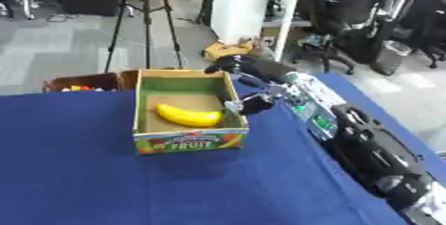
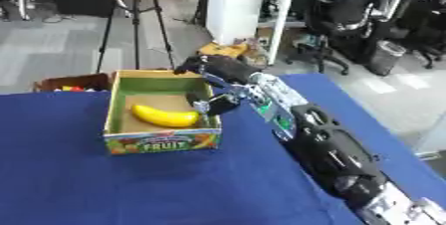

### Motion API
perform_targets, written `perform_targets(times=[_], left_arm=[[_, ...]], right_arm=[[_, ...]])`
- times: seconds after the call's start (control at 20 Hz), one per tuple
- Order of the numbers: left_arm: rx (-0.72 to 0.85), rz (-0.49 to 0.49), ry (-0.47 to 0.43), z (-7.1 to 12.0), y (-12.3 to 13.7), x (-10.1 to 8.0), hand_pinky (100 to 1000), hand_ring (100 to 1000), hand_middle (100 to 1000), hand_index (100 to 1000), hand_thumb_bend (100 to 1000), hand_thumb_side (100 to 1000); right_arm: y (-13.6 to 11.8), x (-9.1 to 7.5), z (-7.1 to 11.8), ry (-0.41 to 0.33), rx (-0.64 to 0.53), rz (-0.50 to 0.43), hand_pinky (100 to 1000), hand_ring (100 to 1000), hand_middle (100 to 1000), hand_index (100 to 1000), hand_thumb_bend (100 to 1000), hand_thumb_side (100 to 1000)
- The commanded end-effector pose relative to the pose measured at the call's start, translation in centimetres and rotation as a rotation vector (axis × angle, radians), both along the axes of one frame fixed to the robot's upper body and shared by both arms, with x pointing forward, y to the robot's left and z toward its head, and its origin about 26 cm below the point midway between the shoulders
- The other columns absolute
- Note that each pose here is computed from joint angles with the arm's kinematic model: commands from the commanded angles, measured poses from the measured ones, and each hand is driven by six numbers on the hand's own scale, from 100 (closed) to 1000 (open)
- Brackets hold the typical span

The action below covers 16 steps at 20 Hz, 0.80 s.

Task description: Pick up objects on the table and place them in the box.

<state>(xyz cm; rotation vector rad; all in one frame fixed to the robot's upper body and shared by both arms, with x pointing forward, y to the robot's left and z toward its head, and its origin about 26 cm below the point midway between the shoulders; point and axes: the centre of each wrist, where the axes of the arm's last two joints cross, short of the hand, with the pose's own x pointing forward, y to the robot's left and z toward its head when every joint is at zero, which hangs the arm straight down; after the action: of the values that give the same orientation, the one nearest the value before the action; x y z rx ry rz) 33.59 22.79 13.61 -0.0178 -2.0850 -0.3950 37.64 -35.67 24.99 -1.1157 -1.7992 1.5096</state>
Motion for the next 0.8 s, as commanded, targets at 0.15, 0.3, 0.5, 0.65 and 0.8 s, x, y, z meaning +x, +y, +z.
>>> perform_targets(times=[0.15, 0.3, 0.5, 0.65, 0.8], left_arm=[[-0.006, 0.049, -0.024, 0.4, 1.0, 0.0, 443, 557, 761, 702, 618, 823], [-0.007, 0.057, -0.020, 0.2, 1.1, 0.0, 443, 557, 762, 701, 617, 824], [-0.008, 0.062, -0.010, -0.1, 1.2, -0.1, 442, 556, 762, 700, 617, 824], [-0.011, 0.066, -0.009, -0.1, 1.2, -0.1, 442, 556, 762, 700, 616, 823], [-0.010, 0.064, -0.009, -0.2, 1.2, -0.1, 442, 556, 762, 700, 616, 823]], right_arm=[[3.3, -1.7, 0.2, -0.054, 0.095, 0.158, 657, 876, 771, 874, 100, 241], [5.2, -2.9, -1.4, -0.009, 0.139, 0.219, 643, 884, 768, 862, 100, 264], [7.0, -4.7, -2.6, 0.047, 0.175, 0.254, 630, 893, 765, 853, 100, 284], [7.8, -5.9, -3.1, 0.083, 0.201, 0.264, 618, 898, 759, 842, 100, 318], [8.1, -6.6, -3.5, 0.106, 0.233, 0.266, 613, 901, 757, 838, 100, 330]])
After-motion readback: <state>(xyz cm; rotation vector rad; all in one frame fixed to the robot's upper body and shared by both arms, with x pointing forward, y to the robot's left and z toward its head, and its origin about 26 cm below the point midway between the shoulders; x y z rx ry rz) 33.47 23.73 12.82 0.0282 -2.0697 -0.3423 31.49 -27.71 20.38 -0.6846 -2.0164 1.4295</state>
